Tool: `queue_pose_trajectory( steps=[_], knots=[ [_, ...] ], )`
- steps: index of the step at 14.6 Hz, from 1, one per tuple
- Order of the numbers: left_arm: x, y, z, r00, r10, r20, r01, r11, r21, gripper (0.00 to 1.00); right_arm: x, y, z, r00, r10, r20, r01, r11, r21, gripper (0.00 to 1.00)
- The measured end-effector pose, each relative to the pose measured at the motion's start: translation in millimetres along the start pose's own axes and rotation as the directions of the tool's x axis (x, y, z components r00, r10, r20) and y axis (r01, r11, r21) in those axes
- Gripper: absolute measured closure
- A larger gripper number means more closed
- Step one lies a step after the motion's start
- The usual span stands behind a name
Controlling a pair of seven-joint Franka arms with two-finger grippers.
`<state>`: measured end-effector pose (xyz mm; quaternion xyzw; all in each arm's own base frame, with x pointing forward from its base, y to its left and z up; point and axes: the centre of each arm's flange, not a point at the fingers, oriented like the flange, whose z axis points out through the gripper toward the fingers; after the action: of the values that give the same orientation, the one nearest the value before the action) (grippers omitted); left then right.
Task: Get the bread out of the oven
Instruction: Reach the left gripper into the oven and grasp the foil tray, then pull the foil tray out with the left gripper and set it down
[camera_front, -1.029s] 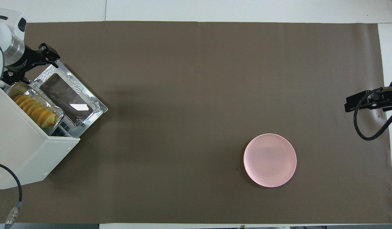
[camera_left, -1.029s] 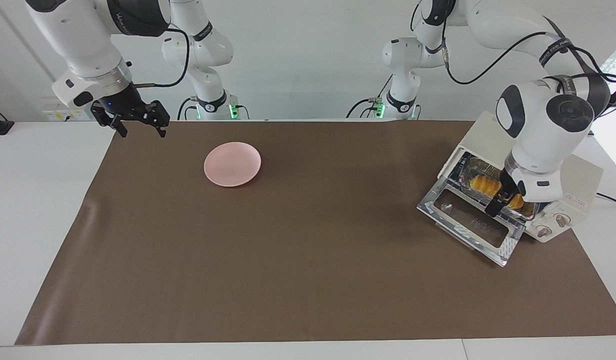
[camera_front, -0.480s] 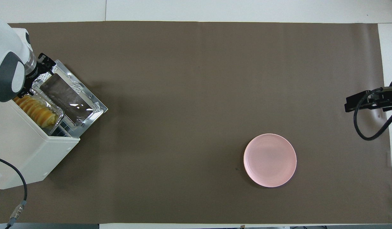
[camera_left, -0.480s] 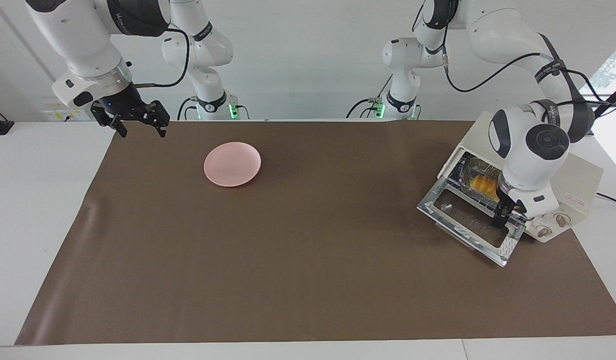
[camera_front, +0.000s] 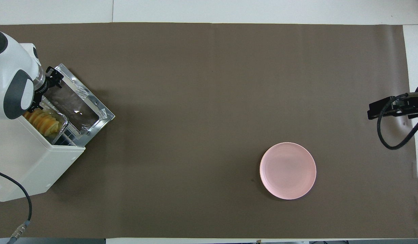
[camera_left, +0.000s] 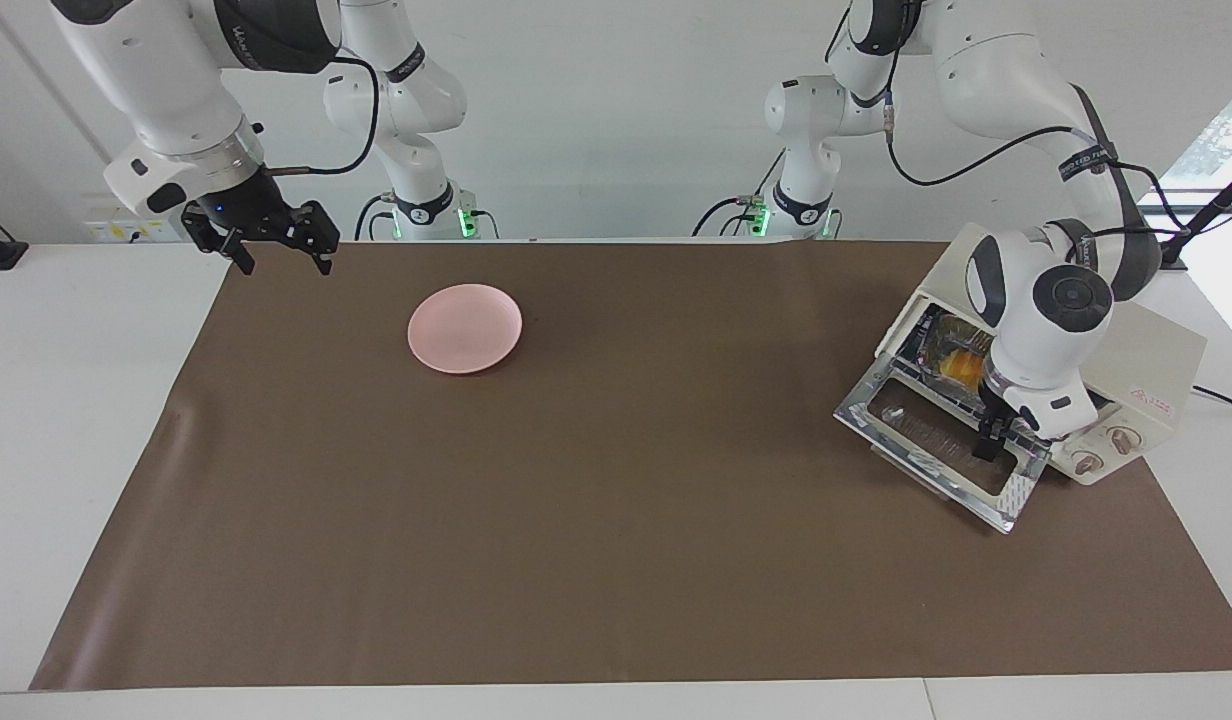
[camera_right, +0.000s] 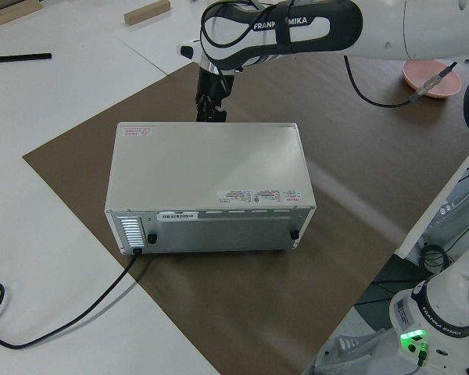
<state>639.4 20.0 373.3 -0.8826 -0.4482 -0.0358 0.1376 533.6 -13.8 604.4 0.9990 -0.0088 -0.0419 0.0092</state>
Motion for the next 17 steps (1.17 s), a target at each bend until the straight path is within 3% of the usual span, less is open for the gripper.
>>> queue_pose_trajectory(
  steps=[1, 2, 7, 9, 13, 17],
  knots=[
    [-3, -2, 3, 1.000, 0.003, 0.004, -0.003, 1.000, 0.004, 0.07, 0, 0, 0, 1.000, 0.000, 0.000, 0.000, 1.000, 0.000, 0.00],
    [-4, -3, 5, 1.000, 0.005, 0.005, -0.005, 1.000, 0.005, 0.15, 0, 0, 0, 1.000, 0.000, 0.000, 0.000, 1.000, 0.000, 0.00],
    [-8, -6, 2, 0.999, 0.048, 0.000, -0.048, 0.999, -0.006, 0.78, 0, 0, 0, 1.000, 0.000, 0.000, 0.000, 1.000, 0.000, 0.00],
    [-10, 0, -5, 0.995, 0.096, -0.018, -0.096, 0.995, -0.033, 0.98, 0, 0, 0, 1.000, 0.000, 0.000, 0.000, 1.000, 0.000, 0.00],
    [-24, 30, -48, 0.981, 0.172, -0.086, -0.181, 0.978, -0.106, 0.98, 0, 0, 0, 1.000, 0.000, 0.000, 0.000, 1.000, 0.000, 0.00],
    [-99, 103, -116, 0.929, 0.318, -0.187, -0.351, 0.918, -0.184, 0.98, 0, 0, 0, 1.000, 0.000, 0.000, 0.000, 1.000, 0.000, 0.00]
  ],
)
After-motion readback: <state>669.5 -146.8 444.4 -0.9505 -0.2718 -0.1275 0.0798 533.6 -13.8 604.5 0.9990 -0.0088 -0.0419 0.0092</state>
